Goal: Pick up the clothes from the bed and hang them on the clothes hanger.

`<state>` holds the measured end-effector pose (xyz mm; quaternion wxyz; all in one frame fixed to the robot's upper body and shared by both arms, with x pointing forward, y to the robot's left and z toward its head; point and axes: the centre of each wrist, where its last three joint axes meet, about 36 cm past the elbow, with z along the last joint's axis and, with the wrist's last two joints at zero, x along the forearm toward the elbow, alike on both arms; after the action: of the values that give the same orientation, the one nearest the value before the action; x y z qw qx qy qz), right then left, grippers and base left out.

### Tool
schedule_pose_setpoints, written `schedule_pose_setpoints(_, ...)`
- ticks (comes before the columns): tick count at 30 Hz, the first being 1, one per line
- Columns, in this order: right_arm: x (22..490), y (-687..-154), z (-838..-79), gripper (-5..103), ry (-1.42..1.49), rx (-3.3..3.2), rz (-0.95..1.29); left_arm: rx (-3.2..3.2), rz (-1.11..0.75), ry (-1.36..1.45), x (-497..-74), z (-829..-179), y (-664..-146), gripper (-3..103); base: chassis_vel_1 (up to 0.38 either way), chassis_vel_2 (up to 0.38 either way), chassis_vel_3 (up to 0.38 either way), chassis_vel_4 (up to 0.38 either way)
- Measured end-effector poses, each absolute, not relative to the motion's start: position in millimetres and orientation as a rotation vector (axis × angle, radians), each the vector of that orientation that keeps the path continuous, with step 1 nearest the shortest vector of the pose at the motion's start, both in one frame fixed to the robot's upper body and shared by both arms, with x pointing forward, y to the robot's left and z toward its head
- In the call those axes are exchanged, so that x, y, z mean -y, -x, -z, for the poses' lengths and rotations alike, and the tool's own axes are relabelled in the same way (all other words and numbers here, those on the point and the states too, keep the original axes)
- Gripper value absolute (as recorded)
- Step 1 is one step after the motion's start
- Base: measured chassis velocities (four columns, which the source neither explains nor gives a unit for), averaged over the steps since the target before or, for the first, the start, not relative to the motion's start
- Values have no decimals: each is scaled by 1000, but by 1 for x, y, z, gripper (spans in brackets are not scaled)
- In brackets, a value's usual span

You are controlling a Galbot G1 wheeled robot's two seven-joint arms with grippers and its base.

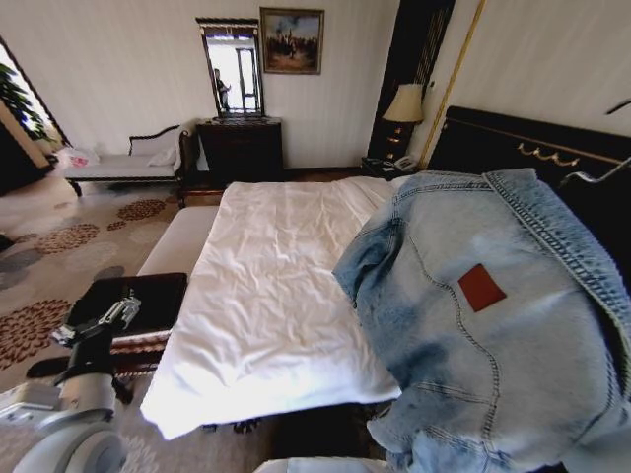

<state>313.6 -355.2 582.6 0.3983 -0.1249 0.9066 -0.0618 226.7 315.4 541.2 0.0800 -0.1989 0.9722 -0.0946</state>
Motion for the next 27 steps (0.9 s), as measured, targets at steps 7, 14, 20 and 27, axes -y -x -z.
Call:
schedule_pose_setpoints(7, 355, -313, -582, 21, 318, -2294, 157, -2907, 286, 595, -315, -541, -227, 100, 273, -273, -273, 273)
schedule_pose_setpoints(14, 355, -313, -580, 21, 324, -2294, 153, -2907, 287, 593, -314, -541, -227, 100, 229, -238, -234, 237)
schedule_pose_setpoints(20, 356, -315, -578, 21, 322, -2296, 150, -2903, 288, 587, -313, -542, -229, 100, 220, -210, -191, 216)
schedule_pose_setpoints(27, 357, -320, -576, 21, 323, -2299, 144, -2898, 288, 580, -312, -542, -231, 100, 237, -238, -232, 243)
